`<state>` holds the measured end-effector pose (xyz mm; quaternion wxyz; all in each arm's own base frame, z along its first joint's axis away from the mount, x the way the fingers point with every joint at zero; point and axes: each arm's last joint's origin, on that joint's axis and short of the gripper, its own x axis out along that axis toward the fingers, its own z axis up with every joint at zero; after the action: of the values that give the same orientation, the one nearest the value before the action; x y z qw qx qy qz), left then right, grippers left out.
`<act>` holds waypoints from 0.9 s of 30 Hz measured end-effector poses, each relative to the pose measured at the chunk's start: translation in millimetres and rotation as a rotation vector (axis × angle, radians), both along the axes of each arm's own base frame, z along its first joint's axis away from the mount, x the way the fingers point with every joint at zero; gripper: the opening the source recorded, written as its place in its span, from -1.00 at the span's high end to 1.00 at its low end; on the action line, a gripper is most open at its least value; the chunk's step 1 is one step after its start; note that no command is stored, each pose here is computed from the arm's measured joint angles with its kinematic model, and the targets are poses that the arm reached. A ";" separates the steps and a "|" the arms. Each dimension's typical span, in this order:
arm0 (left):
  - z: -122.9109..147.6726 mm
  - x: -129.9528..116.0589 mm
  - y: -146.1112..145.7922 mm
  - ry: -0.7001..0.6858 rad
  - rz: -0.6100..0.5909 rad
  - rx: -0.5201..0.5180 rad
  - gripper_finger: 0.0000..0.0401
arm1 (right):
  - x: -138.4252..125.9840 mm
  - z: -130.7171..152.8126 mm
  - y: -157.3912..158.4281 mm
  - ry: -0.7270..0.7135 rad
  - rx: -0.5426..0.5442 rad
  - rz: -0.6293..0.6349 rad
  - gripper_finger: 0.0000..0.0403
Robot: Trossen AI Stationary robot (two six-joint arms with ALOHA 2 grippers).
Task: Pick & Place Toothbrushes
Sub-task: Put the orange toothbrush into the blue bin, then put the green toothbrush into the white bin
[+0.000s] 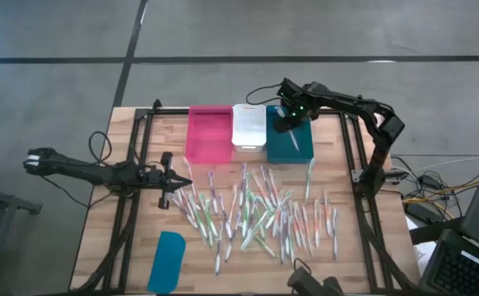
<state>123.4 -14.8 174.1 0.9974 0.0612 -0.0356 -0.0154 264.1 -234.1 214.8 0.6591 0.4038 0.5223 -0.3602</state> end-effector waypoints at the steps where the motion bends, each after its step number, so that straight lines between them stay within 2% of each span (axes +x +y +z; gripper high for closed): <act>1: 0.0 0.0 0.0 0.000 0.000 0.000 0.91 | 0.5 -2.5 -0.5 0.005 0.006 -0.007 0.94; 5: 0.0 0.0 0.0 0.000 0.000 0.000 0.91 | 2.0 -12.2 -3.0 0.027 0.023 -0.016 0.90; 11: 0.0 0.0 0.0 0.000 0.000 0.000 0.91 | 4.4 -19.1 -4.3 0.037 0.029 -0.013 0.69; 22: 0.0 0.0 0.0 0.000 0.000 0.000 0.91 | 4.4 -18.6 -4.9 0.037 0.023 -0.005 0.34; 27: 0.0 0.0 0.0 0.000 0.000 0.000 0.91 | 1.3 -2.5 -1.6 0.041 0.025 0.018 0.23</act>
<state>123.4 -14.8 174.1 0.9974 0.0612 -0.0356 -0.0154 265.4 -235.7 212.3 0.6463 0.3997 0.5440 -0.3558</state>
